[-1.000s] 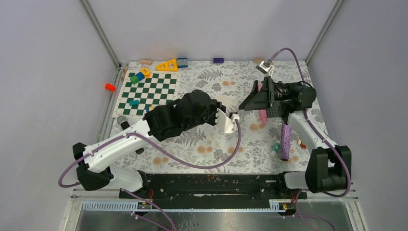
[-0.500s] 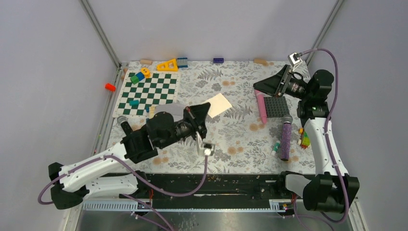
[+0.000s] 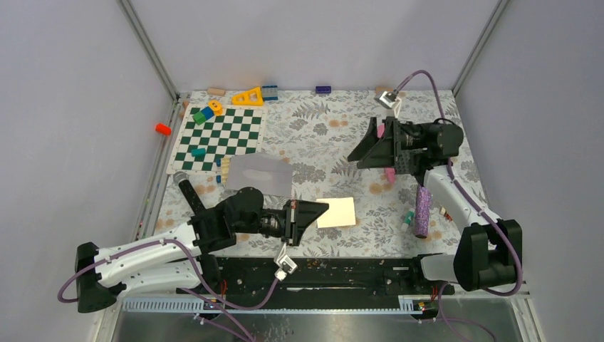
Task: Place the letter into the envelope and seal it
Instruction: Fold the letter.
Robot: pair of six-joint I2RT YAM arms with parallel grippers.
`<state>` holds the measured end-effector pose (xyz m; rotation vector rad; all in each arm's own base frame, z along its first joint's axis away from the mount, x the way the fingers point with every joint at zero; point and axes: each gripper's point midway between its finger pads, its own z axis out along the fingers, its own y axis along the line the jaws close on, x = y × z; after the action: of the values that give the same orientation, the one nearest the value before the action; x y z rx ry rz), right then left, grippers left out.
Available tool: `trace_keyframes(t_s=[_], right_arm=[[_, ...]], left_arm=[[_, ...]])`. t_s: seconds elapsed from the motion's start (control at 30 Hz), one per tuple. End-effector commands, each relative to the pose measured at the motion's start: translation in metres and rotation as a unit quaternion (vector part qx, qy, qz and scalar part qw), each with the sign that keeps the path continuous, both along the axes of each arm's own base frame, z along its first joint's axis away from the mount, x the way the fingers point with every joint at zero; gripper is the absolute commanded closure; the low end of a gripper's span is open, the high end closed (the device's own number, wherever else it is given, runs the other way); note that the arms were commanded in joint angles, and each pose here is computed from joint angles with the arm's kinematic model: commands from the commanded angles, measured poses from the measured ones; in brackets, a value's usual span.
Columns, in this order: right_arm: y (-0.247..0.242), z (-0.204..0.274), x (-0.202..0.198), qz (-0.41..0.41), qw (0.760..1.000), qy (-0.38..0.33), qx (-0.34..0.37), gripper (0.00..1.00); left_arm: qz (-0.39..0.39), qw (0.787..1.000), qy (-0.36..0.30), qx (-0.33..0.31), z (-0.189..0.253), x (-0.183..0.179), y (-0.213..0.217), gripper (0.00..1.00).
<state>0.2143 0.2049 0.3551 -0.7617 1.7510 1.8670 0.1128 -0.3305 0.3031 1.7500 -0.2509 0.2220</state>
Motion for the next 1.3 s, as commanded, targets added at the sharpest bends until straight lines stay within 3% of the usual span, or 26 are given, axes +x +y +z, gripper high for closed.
trace_keyframes(t_s=[0.0,0.37,0.8,0.97,1.1,1.27], right_arm=[[0.010,-0.009,-0.044,0.083,0.994,-0.059,-0.027,0.02],[0.024,-0.054,-0.090,0.150,0.988,-0.012,-0.032,0.09],[0.029,-0.070,-0.130,0.204,0.978,-0.012,-0.032,0.26],[0.032,-0.074,-0.137,0.221,0.975,-0.002,-0.034,0.41],[0.034,-0.075,-0.140,0.229,0.973,0.006,-0.037,0.59],[0.034,-0.076,-0.144,0.235,0.971,0.006,-0.037,0.95]], left_arm=[[-0.079,0.995,-0.054,-0.022,0.009,-0.028,-0.003,1.00],[-0.098,0.992,-0.081,-0.021,-0.001,-0.037,0.003,1.00],[-0.102,0.991,-0.083,-0.021,-0.004,-0.038,0.000,1.00],[-0.104,0.991,-0.084,-0.021,-0.004,-0.037,-0.002,1.00],[-0.108,0.990,-0.087,-0.021,-0.005,-0.038,-0.003,1.00],[-0.106,0.990,-0.085,-0.020,-0.004,-0.037,-0.005,0.99]])
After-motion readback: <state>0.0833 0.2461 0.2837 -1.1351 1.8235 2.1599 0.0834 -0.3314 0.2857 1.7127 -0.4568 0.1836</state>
